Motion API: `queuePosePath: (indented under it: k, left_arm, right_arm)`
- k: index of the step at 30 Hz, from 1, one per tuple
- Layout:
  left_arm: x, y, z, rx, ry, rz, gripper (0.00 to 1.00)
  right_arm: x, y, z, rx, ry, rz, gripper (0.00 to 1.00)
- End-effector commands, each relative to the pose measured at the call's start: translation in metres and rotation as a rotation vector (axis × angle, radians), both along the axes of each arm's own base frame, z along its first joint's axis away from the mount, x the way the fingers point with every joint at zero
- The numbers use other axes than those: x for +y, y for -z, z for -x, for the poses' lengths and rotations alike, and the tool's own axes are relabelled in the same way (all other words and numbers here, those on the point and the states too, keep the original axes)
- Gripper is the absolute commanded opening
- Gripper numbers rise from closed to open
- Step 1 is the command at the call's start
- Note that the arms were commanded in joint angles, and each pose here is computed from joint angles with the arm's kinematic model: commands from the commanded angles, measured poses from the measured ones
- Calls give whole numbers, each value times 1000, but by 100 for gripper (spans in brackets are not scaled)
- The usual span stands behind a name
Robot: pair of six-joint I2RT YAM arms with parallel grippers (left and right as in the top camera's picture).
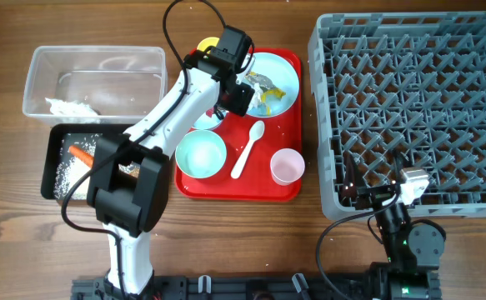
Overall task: Sort waste into correct bins and load items into the dishwasher rack
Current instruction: 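Grasp the red snack wrapper on the plate with the left gripper, then carry the red wrapper to the clear bin and release it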
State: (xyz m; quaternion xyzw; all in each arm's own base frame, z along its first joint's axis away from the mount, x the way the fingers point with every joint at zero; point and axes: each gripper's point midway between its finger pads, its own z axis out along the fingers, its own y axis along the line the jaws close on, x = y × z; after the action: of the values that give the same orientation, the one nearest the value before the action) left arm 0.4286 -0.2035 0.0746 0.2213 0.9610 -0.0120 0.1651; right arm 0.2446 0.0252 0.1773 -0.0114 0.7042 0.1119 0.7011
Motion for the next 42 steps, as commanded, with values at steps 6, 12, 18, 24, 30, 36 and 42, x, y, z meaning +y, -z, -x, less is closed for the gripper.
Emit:
queuePosePath:
  k: [6, 12, 18, 24, 30, 36, 42]
  left_arm:
    - [2, 10, 8, 28, 9, 0, 75]
    - [2, 10, 4, 11, 7, 0, 68]
    - [2, 10, 5, 13, 7, -1, 66]
    - [6, 19, 11, 33, 6, -16, 63]
    - [10, 18, 4, 0, -6, -39, 35]
    - [19, 6, -2, -47, -28, -81, 16]
    - [22, -37, -9, -154, -46, -59, 4]
  right_arm:
    - [3, -1, 0, -6, -14, 13, 100]
    - [3, -1, 0, -6, -14, 13, 100]
    - [3, -1, 0, -6, -14, 13, 100]
    - [3, -1, 0, -6, -14, 13, 100]
    - [3, -1, 0, -6, -14, 13, 100]
    - [3, -1, 0, -6, -14, 13, 100]
    - [3, -1, 0, -6, -14, 13, 100]
